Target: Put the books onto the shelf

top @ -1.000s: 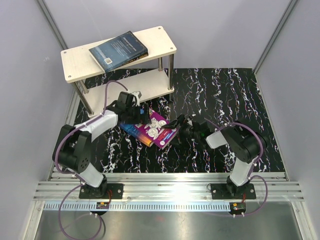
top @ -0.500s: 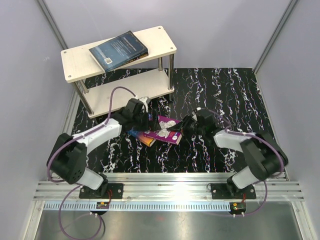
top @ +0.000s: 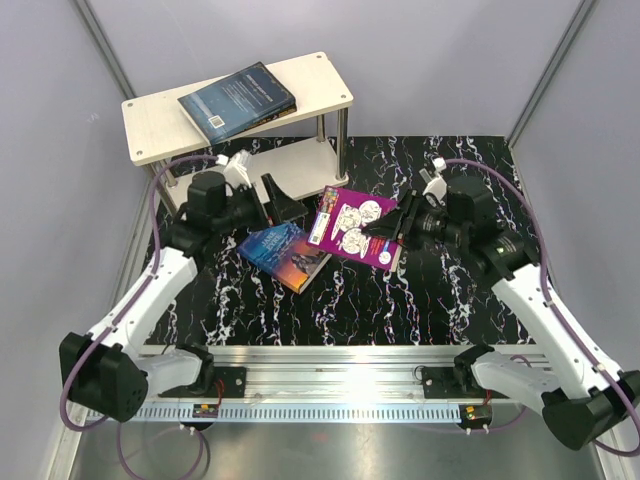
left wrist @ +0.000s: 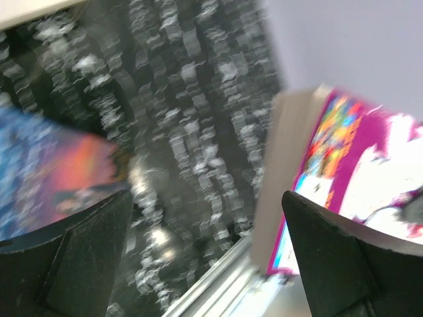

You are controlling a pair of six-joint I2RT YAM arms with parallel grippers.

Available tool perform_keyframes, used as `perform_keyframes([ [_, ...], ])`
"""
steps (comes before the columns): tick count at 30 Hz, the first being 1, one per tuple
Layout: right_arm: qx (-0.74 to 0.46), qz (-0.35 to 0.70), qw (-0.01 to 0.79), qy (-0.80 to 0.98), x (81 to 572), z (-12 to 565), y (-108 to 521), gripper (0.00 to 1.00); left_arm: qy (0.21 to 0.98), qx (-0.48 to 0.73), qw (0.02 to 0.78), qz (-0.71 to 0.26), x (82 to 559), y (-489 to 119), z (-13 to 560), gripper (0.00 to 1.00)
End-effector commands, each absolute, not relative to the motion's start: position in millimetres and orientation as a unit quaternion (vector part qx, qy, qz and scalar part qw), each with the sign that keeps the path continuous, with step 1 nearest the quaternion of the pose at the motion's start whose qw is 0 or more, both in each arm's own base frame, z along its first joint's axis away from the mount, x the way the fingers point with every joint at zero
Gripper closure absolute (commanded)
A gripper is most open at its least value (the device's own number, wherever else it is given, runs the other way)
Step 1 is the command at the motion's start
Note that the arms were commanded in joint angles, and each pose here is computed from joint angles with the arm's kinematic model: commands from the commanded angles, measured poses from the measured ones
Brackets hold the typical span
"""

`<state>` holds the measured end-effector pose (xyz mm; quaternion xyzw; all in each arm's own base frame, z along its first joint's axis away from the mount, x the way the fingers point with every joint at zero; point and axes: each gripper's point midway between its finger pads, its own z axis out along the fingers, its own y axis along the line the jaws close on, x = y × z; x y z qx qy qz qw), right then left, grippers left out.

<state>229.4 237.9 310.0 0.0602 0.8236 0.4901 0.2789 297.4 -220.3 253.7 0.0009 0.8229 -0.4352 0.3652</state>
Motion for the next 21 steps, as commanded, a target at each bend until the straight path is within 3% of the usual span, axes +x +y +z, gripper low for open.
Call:
perform_keyframes([
  [1,0.024,0.525,0.270,0.807,207.5,345.5,239.9,1.00,0.719,0.051,0.352,-0.597,271.4,-247.9,336.7,0.01],
  [5,0.011,0.547,0.277,0.790,198.4,365.8,240.4,1.00,0.656,0.106,0.336,-0.668,253.1,-270.9,380.7,0.01],
  [11,-0.003,0.575,0.282,0.768,195.1,390.6,245.0,1.00,0.687,0.155,0.291,-0.648,228.5,-298.9,366.7,0.01],
  [18,-0.011,0.590,0.288,0.755,187.0,410.2,243.8,1.00,0.761,0.121,0.347,-0.534,233.7,-272.8,327.6,0.01],
  [21,-0.010,0.601,0.286,0.746,181.4,416.0,242.7,1.00,0.779,0.111,0.337,-0.517,233.7,-268.3,309.9,0.01],
])
